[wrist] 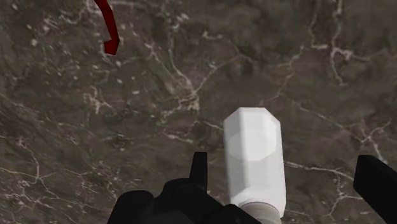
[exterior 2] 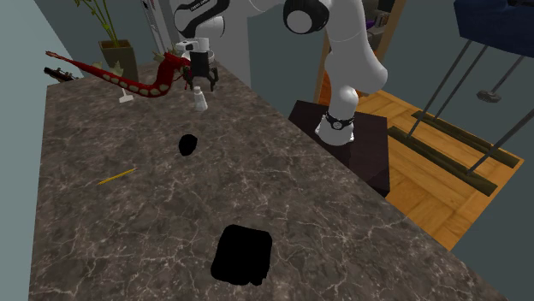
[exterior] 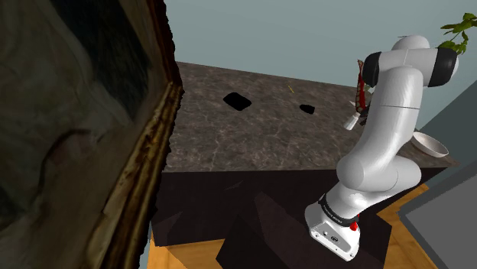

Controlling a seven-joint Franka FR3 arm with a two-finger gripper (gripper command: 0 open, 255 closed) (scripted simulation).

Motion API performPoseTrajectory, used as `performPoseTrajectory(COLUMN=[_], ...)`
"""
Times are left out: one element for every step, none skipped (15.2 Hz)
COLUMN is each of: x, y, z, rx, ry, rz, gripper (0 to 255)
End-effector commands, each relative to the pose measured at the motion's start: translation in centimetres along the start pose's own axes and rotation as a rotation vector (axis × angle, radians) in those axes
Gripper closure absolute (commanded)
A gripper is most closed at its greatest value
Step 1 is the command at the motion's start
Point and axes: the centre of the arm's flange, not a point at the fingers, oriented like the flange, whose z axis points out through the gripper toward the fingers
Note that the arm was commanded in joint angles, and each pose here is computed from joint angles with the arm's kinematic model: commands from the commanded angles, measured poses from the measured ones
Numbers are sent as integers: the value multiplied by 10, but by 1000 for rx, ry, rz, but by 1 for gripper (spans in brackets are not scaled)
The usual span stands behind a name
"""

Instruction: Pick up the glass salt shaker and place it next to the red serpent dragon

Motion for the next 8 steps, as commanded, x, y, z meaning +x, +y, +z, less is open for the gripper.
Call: performPoseTrajectory(x=[0, 0, 0, 0, 0, 0, 0, 0], y=[0, 0, 0, 0, 0, 0, 0, 0], z=[0, -13, -26, -40, -50, -50, -50, -50], rx=[0, 0, 0, 0, 0, 0, 0, 0], ry=[0, 0, 0, 0, 0, 0, 0, 0], rz=[0, 0, 0, 0, 0, 0, 0, 0], gripper=[0, 0, 0, 0, 0, 0, 0, 0])
